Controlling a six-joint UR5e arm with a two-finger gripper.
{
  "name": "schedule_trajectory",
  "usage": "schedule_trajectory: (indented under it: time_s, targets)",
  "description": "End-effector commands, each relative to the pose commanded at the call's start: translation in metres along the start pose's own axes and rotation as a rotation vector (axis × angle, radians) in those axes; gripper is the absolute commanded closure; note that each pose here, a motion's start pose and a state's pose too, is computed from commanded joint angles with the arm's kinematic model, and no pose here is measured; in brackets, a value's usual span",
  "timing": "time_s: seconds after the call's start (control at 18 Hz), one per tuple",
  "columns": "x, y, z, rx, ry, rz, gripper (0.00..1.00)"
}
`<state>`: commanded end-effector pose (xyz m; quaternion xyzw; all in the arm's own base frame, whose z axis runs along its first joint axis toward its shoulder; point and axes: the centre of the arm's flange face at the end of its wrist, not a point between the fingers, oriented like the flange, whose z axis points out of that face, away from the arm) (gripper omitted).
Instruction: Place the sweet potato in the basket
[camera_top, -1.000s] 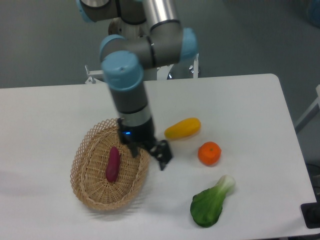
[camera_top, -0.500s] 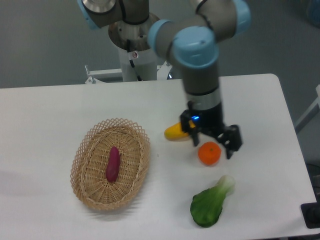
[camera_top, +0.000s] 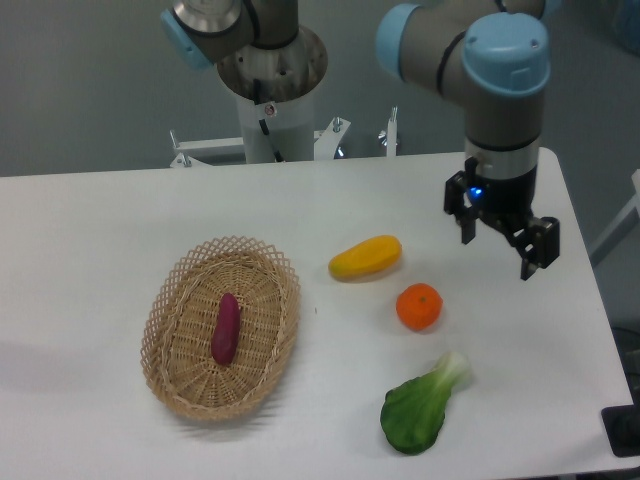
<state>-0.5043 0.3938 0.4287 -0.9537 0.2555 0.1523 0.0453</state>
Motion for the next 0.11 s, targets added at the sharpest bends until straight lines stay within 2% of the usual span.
schedule_trajectory:
  time_s: [0.11]
  targets:
    - [-0.0004,-0.0001,-0.0029,0.0,-0.006,0.0,0.0]
